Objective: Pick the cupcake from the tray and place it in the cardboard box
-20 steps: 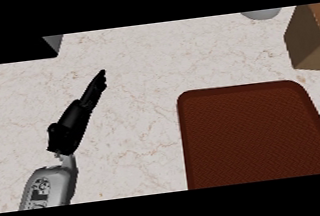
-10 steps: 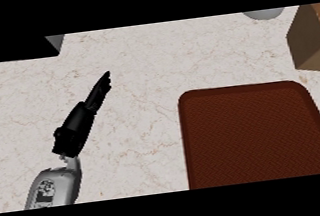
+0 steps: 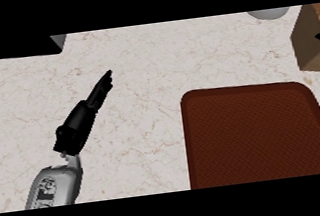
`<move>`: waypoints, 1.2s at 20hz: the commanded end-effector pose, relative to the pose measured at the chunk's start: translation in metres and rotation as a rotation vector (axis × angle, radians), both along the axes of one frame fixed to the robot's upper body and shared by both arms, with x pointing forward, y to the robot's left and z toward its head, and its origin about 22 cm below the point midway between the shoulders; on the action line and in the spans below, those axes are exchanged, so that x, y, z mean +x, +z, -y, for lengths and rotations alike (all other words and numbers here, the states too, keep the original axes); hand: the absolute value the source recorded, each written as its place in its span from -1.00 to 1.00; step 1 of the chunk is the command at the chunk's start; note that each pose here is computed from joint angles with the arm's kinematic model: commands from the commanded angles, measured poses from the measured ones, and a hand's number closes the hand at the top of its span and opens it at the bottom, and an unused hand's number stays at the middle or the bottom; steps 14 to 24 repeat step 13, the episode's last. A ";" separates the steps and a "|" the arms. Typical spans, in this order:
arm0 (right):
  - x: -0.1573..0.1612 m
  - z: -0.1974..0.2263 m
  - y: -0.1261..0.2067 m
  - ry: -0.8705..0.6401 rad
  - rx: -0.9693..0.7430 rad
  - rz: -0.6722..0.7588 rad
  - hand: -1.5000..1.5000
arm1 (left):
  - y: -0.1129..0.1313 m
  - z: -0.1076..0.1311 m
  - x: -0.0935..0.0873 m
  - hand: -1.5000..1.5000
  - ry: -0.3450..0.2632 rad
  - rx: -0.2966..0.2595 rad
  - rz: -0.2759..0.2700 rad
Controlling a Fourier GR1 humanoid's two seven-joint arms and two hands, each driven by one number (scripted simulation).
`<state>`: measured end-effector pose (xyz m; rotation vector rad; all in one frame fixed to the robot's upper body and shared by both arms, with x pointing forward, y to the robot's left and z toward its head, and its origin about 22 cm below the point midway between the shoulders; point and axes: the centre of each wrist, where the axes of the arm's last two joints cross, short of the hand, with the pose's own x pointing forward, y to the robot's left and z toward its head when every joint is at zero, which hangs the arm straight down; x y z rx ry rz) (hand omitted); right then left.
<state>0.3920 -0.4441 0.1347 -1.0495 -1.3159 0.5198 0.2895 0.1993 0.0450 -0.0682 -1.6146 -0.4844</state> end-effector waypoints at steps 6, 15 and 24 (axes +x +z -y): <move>-0.013 0.027 -0.001 -0.021 0.309 0.309 -1.00 | 0.004 -0.002 -0.002 0.00 0.003 0.001 0.007; -0.044 0.071 0.008 -0.055 0.570 0.520 -1.00 | 0.004 0.006 -0.005 0.00 0.024 -0.016 -0.001; -0.044 0.071 0.008 -0.055 0.570 0.520 -1.00 | 0.004 0.006 -0.005 0.00 0.024 -0.016 -0.001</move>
